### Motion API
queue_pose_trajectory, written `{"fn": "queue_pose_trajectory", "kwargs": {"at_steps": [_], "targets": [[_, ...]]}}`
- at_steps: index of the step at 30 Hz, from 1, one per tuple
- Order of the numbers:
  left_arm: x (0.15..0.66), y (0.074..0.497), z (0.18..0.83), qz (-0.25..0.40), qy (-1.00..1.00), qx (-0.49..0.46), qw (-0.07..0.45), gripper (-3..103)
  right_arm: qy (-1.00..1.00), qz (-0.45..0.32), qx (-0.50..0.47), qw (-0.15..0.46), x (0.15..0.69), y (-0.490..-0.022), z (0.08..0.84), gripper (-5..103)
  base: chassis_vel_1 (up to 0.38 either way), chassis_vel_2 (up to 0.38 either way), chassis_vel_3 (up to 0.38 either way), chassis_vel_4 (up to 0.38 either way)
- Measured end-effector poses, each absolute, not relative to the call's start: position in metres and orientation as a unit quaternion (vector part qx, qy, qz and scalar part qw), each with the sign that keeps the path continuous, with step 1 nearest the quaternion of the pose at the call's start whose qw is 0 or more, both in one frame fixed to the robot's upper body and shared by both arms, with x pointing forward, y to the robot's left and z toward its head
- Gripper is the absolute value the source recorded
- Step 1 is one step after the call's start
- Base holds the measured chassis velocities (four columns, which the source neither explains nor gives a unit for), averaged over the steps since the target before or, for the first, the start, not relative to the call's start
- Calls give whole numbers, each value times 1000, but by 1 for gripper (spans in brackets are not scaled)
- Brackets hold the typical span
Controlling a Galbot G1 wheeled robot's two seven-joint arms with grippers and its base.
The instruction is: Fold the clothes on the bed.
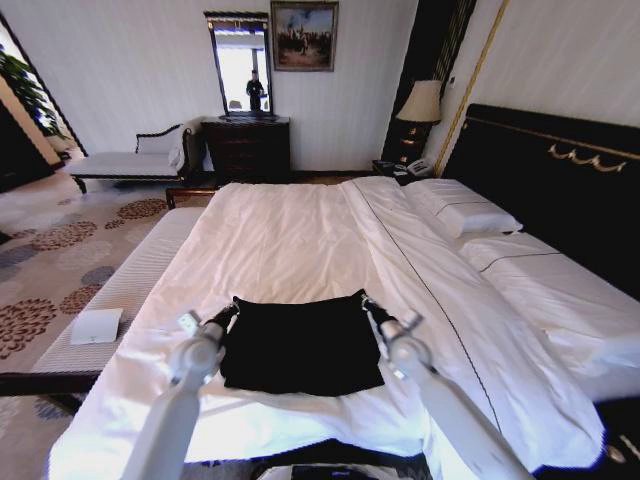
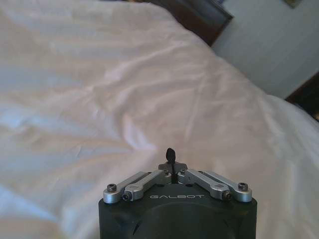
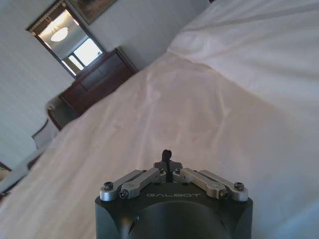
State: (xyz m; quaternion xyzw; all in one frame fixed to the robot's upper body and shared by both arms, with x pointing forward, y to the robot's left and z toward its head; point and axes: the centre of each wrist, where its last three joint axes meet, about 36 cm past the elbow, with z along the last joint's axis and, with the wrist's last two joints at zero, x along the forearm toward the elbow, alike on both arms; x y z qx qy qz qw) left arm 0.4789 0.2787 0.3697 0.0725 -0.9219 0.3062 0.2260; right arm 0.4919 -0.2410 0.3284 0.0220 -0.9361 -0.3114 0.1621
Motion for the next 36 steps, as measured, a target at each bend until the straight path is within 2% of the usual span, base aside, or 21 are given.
{"fn": "queue_pose_trajectory", "kwargs": {"at_steps": [4, 11, 20, 26, 36], "targets": [[509, 288, 356, 323, -922, 70, 202, 1, -942, -310, 31, 128, 525, -238, 317, 1, 0, 0, 0, 0], [514, 303, 351, 354, -920, 45, 163, 1, -945, -312, 45, 88, 530, -259, 312, 1, 0, 0, 0, 0], [477, 315, 357, 368, -921, 8, 131, 1, -938, -328, 91, 57, 478, -286, 310, 1, 0, 0, 0, 0], [438, 318, 359, 348, -928, -9, 133, 1, -943, -306, 116, 53, 445, -294, 300, 1, 0, 0, 0, 0], [384, 325, 329, 311, -936, -10, 163, 1, -950, -280, 113, 83, 390, -305, 269, 1, 0, 0, 0, 0]]}}
